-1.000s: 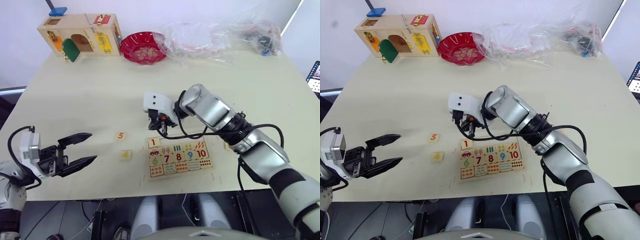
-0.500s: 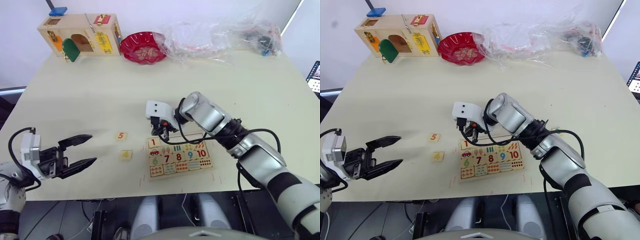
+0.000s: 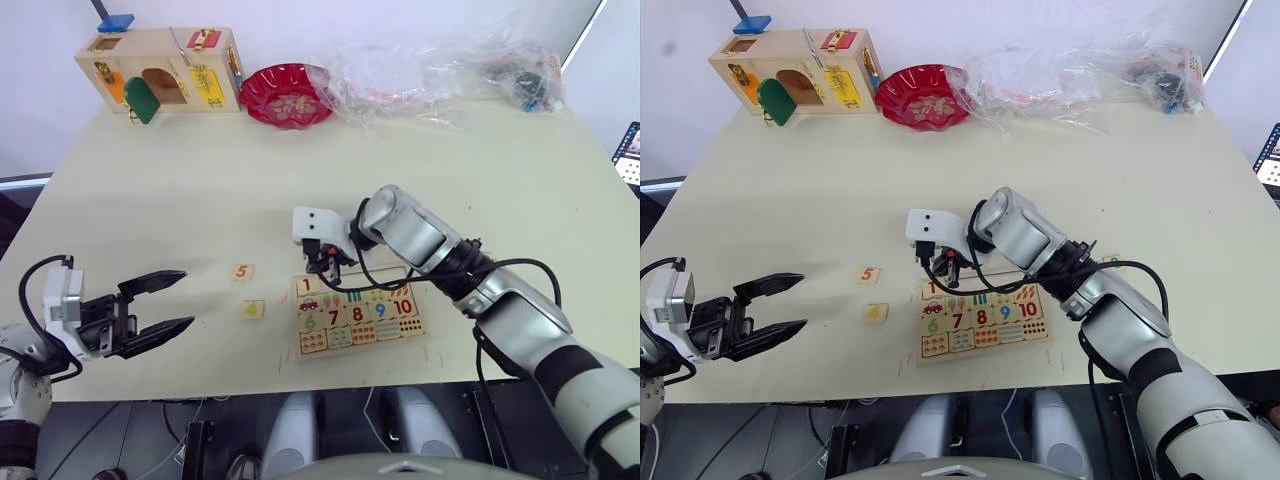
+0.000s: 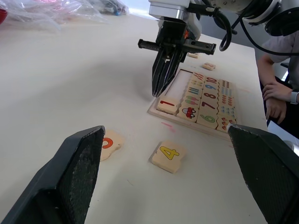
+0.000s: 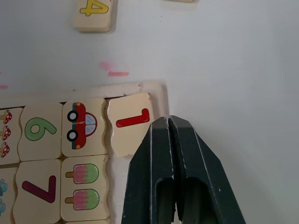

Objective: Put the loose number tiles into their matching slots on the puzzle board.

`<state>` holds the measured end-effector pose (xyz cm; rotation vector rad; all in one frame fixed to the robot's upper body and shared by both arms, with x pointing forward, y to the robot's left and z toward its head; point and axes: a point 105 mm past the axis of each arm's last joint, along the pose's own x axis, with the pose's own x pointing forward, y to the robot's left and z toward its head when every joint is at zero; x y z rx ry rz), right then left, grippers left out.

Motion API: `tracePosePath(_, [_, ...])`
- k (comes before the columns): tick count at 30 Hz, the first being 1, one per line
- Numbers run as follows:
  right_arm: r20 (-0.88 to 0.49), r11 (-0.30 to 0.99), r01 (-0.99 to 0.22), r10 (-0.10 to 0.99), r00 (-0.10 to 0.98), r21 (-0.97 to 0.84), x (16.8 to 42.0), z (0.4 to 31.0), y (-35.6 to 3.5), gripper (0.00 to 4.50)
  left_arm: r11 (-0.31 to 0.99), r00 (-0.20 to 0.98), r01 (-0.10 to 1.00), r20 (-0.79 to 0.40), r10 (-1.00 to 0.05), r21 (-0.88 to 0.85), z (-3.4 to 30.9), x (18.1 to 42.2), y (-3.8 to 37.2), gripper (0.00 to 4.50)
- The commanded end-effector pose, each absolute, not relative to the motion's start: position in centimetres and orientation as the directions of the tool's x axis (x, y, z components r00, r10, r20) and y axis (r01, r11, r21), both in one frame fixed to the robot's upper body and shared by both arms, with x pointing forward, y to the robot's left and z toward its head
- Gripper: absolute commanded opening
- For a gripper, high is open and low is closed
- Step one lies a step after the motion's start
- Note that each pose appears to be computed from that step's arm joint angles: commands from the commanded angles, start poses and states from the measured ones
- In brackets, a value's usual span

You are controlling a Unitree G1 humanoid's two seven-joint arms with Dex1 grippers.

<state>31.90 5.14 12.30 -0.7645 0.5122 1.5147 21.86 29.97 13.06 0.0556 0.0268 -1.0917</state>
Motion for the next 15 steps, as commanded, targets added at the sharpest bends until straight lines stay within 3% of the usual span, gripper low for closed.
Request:
tracePosePath(1, [-0.714,-0.125,-0.982,0.700,0.013,-0.141,31.60,12.75,5.50,0.04,0.434,0.437,0.899,-0.053,-0.898,0.059,13.69,21.49,30.11,4.50])
tracePosePath(15, [-0.717,-0.137,-0.983,0.697,-0.006,-0.126,31.06,12.48,5.41,0.04,0.435,0.437,0.899,-0.051,-0.898,0.056,13.54,21.33,30.06,4.50])
